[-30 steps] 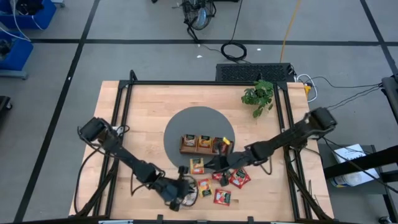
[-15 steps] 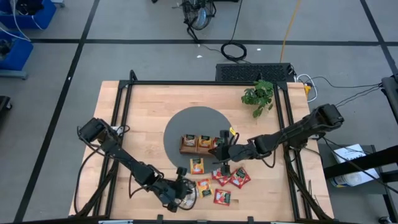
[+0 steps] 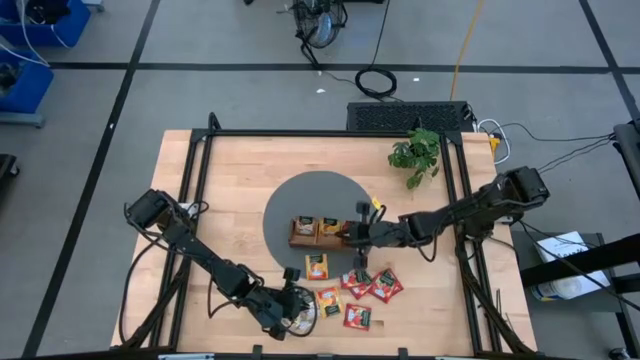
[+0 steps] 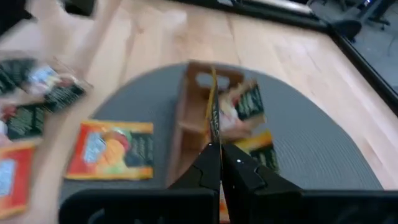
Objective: Pick & Place Tea
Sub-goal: Put the mango tea sachet into the middle compartment of the wooden organizer
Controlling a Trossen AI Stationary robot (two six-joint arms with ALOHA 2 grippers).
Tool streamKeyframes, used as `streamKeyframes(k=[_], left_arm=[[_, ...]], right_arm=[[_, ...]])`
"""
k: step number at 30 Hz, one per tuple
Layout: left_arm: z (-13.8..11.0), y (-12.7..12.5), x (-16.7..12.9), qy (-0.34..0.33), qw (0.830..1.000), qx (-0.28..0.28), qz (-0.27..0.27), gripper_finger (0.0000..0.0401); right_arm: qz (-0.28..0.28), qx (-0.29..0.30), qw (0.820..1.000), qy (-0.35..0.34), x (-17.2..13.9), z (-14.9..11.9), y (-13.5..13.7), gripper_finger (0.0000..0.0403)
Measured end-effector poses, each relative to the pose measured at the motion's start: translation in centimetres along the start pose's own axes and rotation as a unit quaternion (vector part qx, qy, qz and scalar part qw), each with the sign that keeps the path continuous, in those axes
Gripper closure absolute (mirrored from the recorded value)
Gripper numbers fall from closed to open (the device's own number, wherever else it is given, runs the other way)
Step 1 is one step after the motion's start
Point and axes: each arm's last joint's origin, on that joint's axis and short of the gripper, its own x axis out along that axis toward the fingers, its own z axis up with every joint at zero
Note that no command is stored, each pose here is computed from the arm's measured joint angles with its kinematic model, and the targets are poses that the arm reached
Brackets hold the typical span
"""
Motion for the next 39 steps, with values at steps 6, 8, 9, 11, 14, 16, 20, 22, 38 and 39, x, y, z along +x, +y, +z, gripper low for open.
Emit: streamKeyframes(k=[6, 8, 9, 11, 14, 16, 20, 22, 38, 39], left_arm=[[0.1, 0.5, 0.2, 0.000, 1.000, -0.004, 0.009, 0.0375], [0.1, 0.7, 0.2, 0.000, 1.000, -0.007, 0.012, 0.0375], [0.1, 0.7, 0.3, 0.000, 1.000, -0.007, 0.012, 0.0375], [0.1, 0.9, 0.3, 0.000, 1.000, -0.009, 0.014, 0.0375], [0.2, 1.1, 0.4, 0.001, 1.000, -0.018, 0.017, 0.0375], [0.2, 1.2, 0.4, 0.000, 1.000, -0.021, 0.018, 0.0375], [0.2, 1.2, 0.4, 0.000, 1.000, -0.021, 0.019, 0.0375], [0.2, 1.2, 0.4, 0.000, 1.000, -0.021, 0.019, 0.0375], [0.2, 1.2, 0.4, 0.000, 1.000, -0.015, 0.021, 0.0375], [0.2, 1.2, 0.4, 0.000, 1.000, -0.012, 0.021, 0.0375]], right_arm=[[0.001, 0.021, 1.000, -0.014, 0.1, -1.3, -0.8, 0.0403], [0.012, 0.022, 1.000, -0.012, 0.1, -1.7, -0.9, 0.0403], [0.016, 0.022, 1.000, -0.011, 0.1, -1.8, -0.9, 0.0403], [0.018, 0.027, 0.999, -0.011, 0.1, -1.8, -1.1, 0.0403], [0.015, 0.036, 0.999, -0.010, 0.2, -1.9, -1.3, 0.0403], [0.013, 0.035, 0.999, -0.010, 0.3, -1.9, -1.5, 0.0403], [0.008, 0.032, 0.999, -0.017, 0.4, -1.7, -1.8, 0.0403], [0.006, 0.032, 0.999, -0.026, 0.4, -1.6, -2.0, 0.0403], [0.052, 0.054, 0.997, 0.016, 0.8, -2.3, -3.0, 0.0403], [0.057, 0.053, 0.997, 0.019, 0.8, -2.3, -3.2, 0.0403]])
